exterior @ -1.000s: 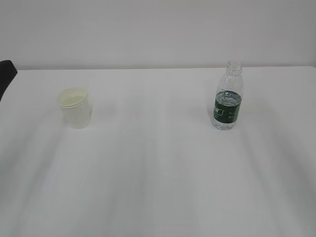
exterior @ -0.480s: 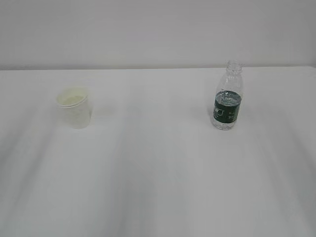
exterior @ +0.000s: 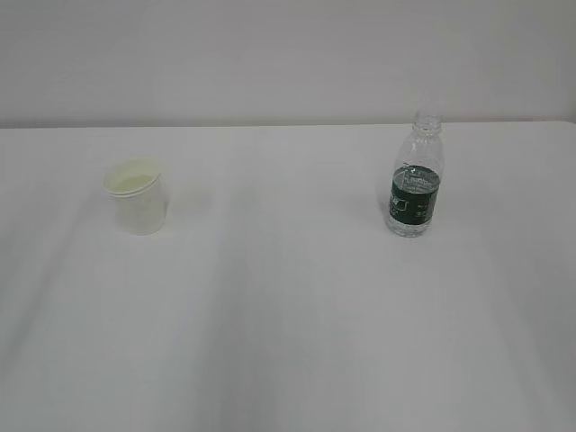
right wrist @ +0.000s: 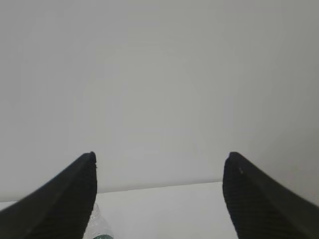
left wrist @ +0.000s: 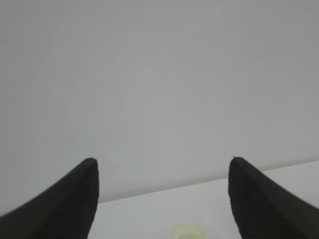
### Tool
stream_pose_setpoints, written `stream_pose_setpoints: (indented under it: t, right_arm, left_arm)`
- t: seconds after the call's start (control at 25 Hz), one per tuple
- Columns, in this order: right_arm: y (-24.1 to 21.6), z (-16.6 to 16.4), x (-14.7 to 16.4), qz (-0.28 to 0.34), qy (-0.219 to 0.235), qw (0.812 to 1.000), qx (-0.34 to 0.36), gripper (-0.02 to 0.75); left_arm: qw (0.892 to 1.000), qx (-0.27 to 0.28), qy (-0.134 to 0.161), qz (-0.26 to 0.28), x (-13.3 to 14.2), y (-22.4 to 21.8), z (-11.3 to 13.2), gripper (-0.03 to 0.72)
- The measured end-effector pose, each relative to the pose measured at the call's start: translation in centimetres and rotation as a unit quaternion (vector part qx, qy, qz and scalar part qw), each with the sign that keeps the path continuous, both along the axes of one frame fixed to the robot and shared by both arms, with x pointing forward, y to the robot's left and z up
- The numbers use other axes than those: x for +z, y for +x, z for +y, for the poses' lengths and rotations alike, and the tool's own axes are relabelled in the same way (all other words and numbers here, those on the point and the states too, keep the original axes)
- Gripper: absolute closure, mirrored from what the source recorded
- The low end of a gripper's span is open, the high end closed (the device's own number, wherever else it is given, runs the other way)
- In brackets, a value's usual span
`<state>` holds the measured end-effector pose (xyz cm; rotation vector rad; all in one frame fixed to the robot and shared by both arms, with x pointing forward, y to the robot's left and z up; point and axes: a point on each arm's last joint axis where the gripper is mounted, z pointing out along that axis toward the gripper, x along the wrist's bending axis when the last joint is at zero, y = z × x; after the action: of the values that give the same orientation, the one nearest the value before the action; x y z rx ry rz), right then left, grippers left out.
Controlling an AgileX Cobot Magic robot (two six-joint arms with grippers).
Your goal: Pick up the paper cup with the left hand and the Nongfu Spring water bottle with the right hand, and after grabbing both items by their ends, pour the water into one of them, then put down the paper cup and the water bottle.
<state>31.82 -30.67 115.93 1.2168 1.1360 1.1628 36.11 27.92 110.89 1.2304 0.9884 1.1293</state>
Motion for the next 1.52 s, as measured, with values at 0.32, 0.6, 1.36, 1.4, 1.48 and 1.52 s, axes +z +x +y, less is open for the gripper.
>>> stream_pose_setpoints:
  t: [0.32,0.6,1.36,1.4,1.48,1.52]
  right_arm:
    - [-2.5,-0.7,0.1,0.027,0.041,0.998,-0.025,0.148]
    - [-4.2,-0.8,0.9,0.088,0.031,0.995,-0.023,0.148]
    - [-12.3,-0.5,-0.3,0.21,-0.017,0.977,0.037,0.148]
    - [-12.8,-0.6,-0.4,0.201,-0.017,0.979,0.037,0.148]
    - [-13.6,-0.7,-0.5,0.188,-0.017,0.981,0.037,0.149]
    - [-13.9,-0.7,-0.6,0.183,-0.016,0.982,0.037,0.149]
  left_arm:
    - [0.999,0.045,0.007,0.009,1.4,-4.1,1.4,0.118]
    - [0.995,0.086,0.01,0.051,2.2,-6.6,2.6,0.12]
    - [0.965,0.136,0.038,0.22,6.2,-13.7,4.6,0.169]
    - [0.962,0.128,0.034,0.237,5.9,-13.8,4.4,0.169]
    - [0.956,0.111,0.025,0.27,5.3,-14.0,4.1,0.17]
    - [0.955,0.101,0.02,0.278,5.2,-14.0,3.9,0.17]
